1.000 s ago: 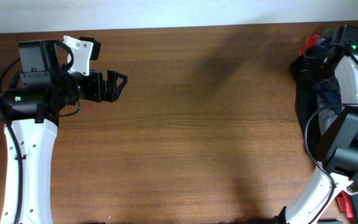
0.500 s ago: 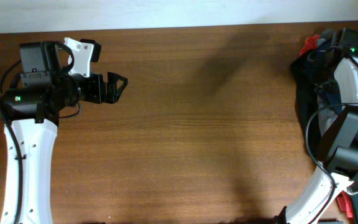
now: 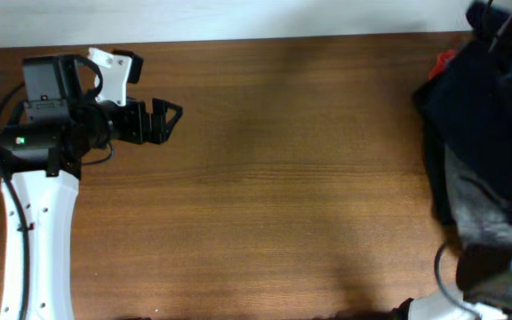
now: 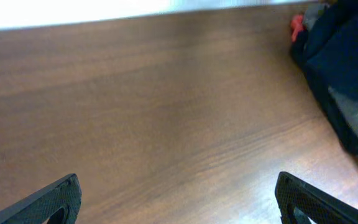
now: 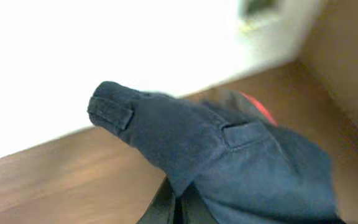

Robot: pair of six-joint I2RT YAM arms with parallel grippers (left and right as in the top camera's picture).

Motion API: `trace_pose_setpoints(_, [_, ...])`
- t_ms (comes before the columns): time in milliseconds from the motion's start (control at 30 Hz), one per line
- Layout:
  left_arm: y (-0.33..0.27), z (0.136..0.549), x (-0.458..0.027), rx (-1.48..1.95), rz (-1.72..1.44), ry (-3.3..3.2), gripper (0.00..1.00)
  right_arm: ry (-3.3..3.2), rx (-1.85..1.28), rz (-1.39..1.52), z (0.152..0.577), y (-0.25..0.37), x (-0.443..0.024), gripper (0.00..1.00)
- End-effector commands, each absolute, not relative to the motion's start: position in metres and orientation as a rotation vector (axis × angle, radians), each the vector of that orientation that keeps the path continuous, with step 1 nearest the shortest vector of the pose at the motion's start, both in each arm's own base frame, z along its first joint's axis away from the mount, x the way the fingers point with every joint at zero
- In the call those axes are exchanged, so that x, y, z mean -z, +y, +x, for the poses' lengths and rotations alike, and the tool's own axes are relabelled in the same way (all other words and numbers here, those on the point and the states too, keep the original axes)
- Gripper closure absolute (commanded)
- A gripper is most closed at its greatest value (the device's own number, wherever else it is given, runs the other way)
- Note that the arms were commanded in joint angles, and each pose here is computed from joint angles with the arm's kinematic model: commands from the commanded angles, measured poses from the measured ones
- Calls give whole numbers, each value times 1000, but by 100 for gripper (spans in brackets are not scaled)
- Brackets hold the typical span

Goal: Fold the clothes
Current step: 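Pull the dark blue shirt left onto the table center with the right gripper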

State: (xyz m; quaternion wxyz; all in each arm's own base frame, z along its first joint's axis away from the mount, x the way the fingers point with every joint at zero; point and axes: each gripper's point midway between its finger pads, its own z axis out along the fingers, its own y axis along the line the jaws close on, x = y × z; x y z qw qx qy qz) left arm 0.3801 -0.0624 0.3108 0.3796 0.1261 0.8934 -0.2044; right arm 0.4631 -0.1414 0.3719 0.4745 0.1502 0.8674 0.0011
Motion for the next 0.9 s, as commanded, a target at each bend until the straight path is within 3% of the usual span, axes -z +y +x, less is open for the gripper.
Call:
trace_pose_setpoints(0, [-53, 384, -354, 495, 311, 2176, 1, 2116, -266, 102, 471, -59, -385, 96])
trace_pose_setpoints(267, [-20, 381, -422, 381, 257, 2027, 1, 2238, -492, -254, 462, 99, -353, 96])
trace_pose_setpoints(567, [16, 372, -433, 284, 158, 2010, 1, 2397, -675, -734, 415, 276, -268, 93])
trace_pose_setpoints(867, [39, 367, -420, 207, 78, 2071, 1, 2266, -825, -1388, 310, 400, -215, 82])
